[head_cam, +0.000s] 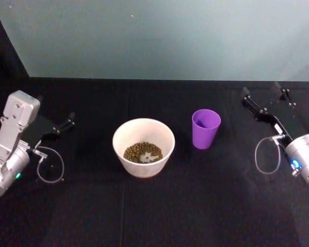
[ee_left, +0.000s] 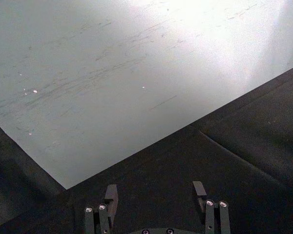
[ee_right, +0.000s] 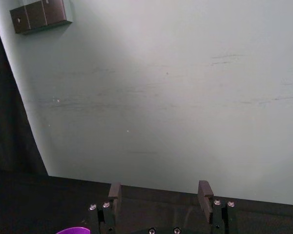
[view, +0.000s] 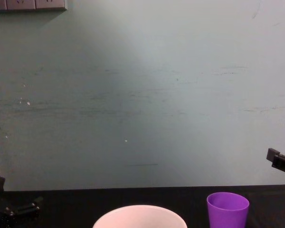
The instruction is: Pick up the cup and pour the mung beans from the cup into the bowl.
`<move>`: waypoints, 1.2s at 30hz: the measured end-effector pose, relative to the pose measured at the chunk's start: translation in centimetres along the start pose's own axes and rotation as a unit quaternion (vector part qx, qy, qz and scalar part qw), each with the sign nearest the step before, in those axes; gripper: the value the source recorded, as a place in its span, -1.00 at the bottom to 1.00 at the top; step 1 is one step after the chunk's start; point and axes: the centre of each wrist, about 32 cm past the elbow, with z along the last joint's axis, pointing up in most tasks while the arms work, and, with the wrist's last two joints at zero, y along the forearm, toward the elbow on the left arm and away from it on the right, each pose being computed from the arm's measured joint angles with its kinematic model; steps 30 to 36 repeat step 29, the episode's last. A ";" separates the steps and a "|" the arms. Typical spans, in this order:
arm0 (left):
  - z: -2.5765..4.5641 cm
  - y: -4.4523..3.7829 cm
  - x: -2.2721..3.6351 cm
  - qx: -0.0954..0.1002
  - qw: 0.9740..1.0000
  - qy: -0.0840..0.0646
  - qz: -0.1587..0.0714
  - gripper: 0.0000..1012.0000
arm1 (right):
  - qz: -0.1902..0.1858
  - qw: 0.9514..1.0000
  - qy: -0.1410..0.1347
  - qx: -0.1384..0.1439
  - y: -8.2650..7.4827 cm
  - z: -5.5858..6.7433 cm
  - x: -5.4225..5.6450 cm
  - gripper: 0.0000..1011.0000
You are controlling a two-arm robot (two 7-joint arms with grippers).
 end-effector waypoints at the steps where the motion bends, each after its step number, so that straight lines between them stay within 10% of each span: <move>1: 0.00 0.00 0.00 0.000 1.000 0.000 0.000 0.98 | 0.000 1.000 0.000 0.000 0.0 0.0 0.0 0.98; 36: 0.00 0.00 0.00 0.000 1.000 0.000 0.000 0.98 | 0.000 1.000 0.000 0.000 0.0 0.0 0.0 0.98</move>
